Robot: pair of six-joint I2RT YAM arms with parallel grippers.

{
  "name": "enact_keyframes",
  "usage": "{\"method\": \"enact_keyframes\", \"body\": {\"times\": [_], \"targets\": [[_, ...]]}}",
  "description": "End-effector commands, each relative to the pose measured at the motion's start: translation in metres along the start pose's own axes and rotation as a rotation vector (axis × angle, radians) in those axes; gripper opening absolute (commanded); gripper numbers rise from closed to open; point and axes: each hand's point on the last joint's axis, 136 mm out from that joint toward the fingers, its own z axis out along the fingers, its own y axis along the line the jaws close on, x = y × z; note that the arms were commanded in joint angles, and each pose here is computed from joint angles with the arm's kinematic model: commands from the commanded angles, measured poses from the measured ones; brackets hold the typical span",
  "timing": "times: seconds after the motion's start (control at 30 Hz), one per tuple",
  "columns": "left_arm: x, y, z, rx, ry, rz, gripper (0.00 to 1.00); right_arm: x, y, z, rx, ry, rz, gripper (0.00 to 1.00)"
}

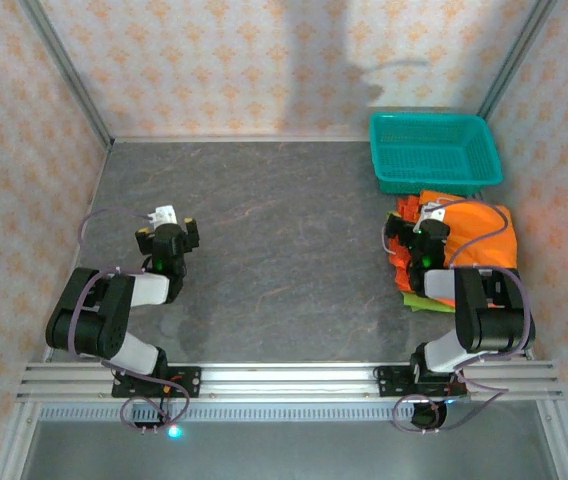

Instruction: Fold and stack the shorts

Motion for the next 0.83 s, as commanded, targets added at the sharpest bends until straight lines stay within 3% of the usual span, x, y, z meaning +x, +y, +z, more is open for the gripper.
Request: {"method": "enact_keyframes", "body": {"times": [0.0,0.8], "targets": [[-0.0107,0.0015,0.0025,-0.005,-0.023,-0.003,1.0,0.0047,0.0066,0.0026,-0.02,0.018,-0.004,1.0],[-0.011,-0.0001,0.0032,0.01,-0.02,-0.005,1.0,0.0045,0.0021,0.0037,0.008,0.021,0.01,0.99]]}}
